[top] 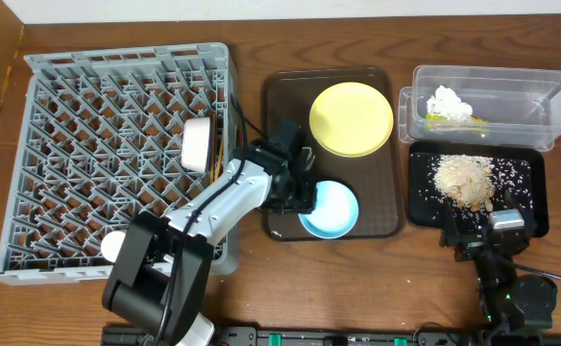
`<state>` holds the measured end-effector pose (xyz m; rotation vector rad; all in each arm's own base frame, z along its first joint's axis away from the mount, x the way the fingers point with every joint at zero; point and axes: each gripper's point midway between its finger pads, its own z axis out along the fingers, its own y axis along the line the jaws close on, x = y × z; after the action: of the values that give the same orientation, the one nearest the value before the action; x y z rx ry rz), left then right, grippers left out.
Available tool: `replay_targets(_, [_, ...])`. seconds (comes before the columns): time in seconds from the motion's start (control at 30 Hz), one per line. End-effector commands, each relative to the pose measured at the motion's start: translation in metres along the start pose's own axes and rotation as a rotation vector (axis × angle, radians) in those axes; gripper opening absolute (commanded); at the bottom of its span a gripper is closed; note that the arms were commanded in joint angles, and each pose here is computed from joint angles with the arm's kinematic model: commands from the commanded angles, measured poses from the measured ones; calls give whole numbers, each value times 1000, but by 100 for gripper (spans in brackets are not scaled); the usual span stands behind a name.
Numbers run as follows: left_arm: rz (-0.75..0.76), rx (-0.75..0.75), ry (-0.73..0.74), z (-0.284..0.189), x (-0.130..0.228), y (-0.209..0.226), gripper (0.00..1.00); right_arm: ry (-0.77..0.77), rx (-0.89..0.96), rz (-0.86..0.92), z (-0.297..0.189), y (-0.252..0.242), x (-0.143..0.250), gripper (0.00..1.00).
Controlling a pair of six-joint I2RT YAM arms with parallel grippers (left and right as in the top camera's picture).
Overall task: Sort waste into correct bins and load items into the dishwasher
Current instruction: 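Reach the left gripper to the blue bowl and grasp its rim, then lower the blue bowl into the dish rack and release it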
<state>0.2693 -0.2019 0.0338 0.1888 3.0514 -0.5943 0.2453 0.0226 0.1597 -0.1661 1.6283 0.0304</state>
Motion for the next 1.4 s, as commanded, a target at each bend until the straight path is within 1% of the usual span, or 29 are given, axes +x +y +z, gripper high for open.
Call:
replay_targets(0.0, [5,46,36,11,4,-6,34,-1,-1,-10,0,0,1,99])
replay_targets(0.1, [-13,42,83,25,10,-1,33,-1,0,-10,0,0,1,99])
replay_targets(0.2, [-29,63,130,37,16,-1,21,-1,-1,-10,0,0,1,99])
replay_targets(0.27, [-33,80,134,39,15,-3,9,-1,0,-11,0,0,1,99])
replay_targets(0.37, [-38,87,110,30,7,-7,8,-1,-1,-11,0,0,1,99])
replay_targets(0.47, [-36,67,55,3,-5,-9,7,-1,-1,-11,0,0,1,99])
replay_targets(0.57, [-33,-73,-69,-39,-21,7,8,-1,-1,-10,0,0,1,99])
replay_targets(0.63, [-55,-268,-192,-82,-29,36,8,-1,-1,-10,0,0,1,99])
replay_targets(0.7, [-118,-470,-312,-125,-28,67,8,-1,0,-10,0,0,1,99])
replay_targets(0.77, [-205,-676,-429,-172,-15,97,8,-1,-1,-10,0,0,1,99])
replay_targets(0.87, [-373,-902,-562,-229,18,128,7,-1,-1,-10,0,0,1,99])
replay_targets(1.0, [-517,-1123,-722,-284,53,153,8,-1,-1,-10,0,0,1,99])
replay_targets(1.07, [-548,-1208,-789,-302,62,159,7,-1,0,-10,0,0,1,99])
replay_targets(1.2, [-538,-1254,-812,-298,58,164,8,-1,-1,-10,0,0,1,99])
replay_targets(1.27, [-508,-1310,-810,-297,56,167,8,-1,0,-10,0,0,1,99])
replay_targets(1.37, [-465,-1368,-748,-284,50,171,8,-2,-1,-10,0,0,1,99])
